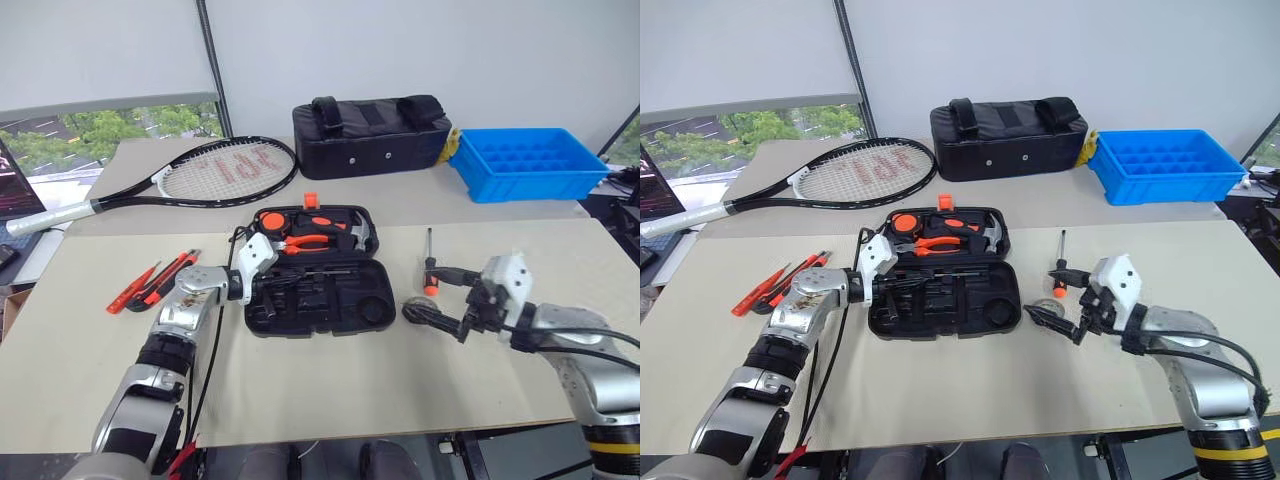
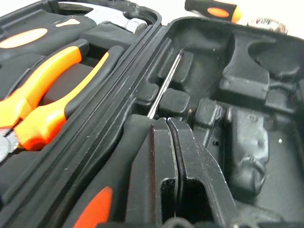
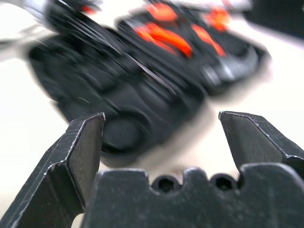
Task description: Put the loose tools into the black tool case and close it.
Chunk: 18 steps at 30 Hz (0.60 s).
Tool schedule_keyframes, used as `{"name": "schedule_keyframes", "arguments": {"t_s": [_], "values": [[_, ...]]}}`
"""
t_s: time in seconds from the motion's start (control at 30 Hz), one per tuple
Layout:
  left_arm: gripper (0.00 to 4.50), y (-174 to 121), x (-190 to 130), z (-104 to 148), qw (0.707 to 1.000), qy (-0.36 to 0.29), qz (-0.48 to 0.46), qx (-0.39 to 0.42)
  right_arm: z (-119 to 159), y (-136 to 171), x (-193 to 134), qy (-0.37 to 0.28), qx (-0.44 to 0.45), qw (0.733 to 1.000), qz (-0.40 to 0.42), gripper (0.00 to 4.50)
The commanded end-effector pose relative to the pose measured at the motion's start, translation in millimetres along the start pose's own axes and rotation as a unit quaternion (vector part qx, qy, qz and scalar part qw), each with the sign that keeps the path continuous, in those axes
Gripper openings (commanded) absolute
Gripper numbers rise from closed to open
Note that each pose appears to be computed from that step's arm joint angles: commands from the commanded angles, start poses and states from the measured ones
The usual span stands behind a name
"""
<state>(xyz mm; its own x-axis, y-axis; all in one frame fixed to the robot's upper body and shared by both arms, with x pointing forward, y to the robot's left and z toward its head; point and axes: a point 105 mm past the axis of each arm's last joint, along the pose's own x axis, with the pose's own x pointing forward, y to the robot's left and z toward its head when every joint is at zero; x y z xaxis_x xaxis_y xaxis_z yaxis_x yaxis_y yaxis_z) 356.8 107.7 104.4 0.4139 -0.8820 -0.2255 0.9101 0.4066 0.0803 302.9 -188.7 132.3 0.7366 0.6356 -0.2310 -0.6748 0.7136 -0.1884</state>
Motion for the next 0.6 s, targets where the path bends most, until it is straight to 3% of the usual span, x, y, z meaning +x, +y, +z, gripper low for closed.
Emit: {"name": "schedule_keyframes", "arguments": {"t_s": [0.03, 0.2, 0.3, 0.53, 0.6], "values": [[0.08, -6.8, -11.8, 36.2, 0.998, -0.065, -0.016, 0.02, 3.9, -26.8, 2.6, 0.023, 0.0, 0.995, -0.097, 4.43], [0.08, -12.6, -37.8, 70.3, 0.995, -0.101, -0.012, 0.023, -6.8, -44.6, 8.7, 0.06, 0.058, 0.981, -0.176, 4.43], [0.85, -21.2, -52.3, 83.0, 0.995, -0.086, -0.027, 0.045, -12.4, -43.6, 17.7, 0.076, 0.093, 0.974, -0.194, 4.43], [3.31, -49.0, -80.4, 106.6, 0.989, -0.046, -0.109, 0.092, -20.2, -44.0, 32.9, 0.11, 0.126, 0.962, -0.218, 4.43], [4.0, -52.3, -88.9, 107.5, 0.987, -0.016, -0.119, 0.106, -23.8, -46.8, 33.2, 0.126, 0.125, 0.958, -0.226, 3.94]]}}
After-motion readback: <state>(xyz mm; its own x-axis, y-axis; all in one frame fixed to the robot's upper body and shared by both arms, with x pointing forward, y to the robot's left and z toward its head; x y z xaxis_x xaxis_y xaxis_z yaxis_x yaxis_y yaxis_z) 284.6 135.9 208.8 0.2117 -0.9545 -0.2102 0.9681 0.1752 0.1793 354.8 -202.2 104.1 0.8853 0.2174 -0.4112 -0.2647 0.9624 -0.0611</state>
